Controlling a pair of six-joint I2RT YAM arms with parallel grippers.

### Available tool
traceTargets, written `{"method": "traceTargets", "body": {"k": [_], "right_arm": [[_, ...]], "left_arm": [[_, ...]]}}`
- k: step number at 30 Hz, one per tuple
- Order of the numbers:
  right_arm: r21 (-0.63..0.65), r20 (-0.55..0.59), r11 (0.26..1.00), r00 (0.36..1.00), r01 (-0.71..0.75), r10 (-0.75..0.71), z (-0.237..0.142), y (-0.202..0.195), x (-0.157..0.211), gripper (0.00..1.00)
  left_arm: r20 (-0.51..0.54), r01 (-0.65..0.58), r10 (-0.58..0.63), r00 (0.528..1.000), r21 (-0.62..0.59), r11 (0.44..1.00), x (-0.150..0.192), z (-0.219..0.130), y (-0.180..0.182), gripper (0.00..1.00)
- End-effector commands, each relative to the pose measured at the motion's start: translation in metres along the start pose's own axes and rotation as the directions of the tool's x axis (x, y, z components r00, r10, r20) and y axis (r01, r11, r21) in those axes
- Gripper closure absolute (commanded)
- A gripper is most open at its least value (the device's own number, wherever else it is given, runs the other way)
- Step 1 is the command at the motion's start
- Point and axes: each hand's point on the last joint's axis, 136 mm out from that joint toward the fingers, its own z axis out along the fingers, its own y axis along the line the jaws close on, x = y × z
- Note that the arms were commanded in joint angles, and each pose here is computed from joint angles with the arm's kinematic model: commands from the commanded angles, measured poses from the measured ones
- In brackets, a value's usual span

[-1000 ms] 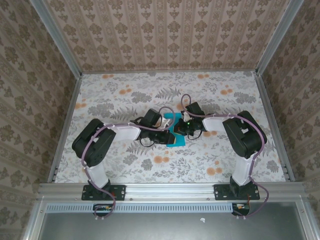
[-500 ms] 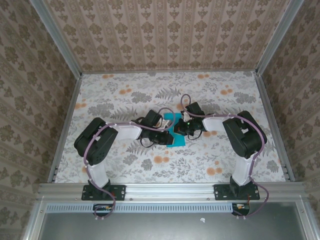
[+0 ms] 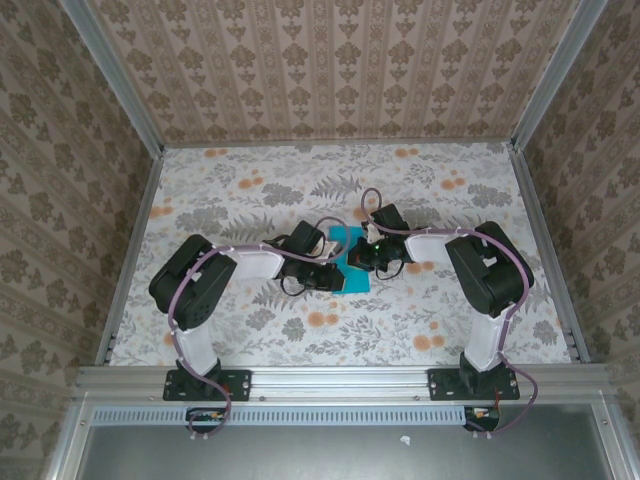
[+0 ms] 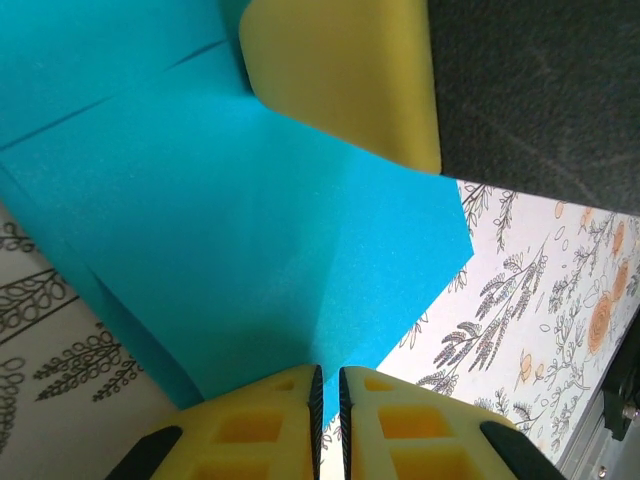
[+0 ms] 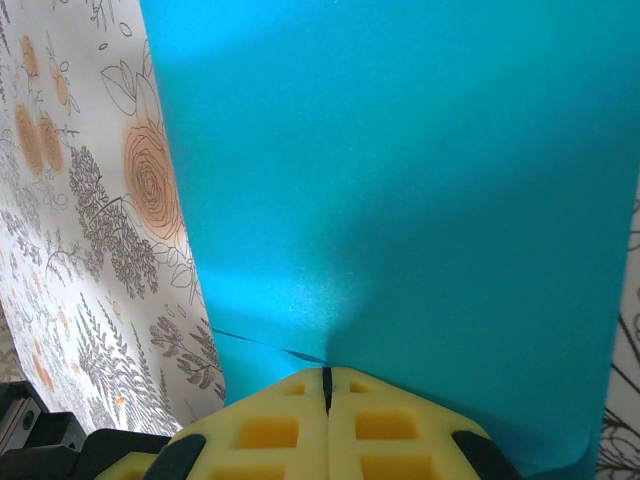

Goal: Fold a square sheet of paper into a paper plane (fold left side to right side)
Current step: Fold the triangle a second time at the center of the table.

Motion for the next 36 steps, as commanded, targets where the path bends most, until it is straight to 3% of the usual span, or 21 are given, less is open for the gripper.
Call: {"method": "traceTargets", "body": {"k": [1,19,28,36], "right_arm": [[0.119,-0.056,0.992,0.998,-0.036,0.043,0.001,-0.030,0.018,0.94],[0.122,-0.057,0.992,0.998,-0.028,0.035,0.001,-0.029,0.016,0.94],[0.032,0.040,0.998,0.998,0.050,-0.051,-0.033,0.012,-0.006,0.96],[0.013,-0.003,0.996,0.996,0.087,-0.087,-0.045,0.013,0.033,0.99]], "left_arm": [[0.016,-0.014,0.015,1.000,-0.029,0.999,-0.002,-0.009,0.004,0.84],[-0.018,0.001,-0.002,1.000,-0.062,0.998,0.020,-0.012,0.017,0.91],[-0.085,-0.021,0.006,0.996,-0.177,0.984,0.036,-0.005,0.032,0.94],[-0.100,-0.040,0.019,0.995,-0.219,0.975,0.037,-0.004,0.034,0.96]]}}
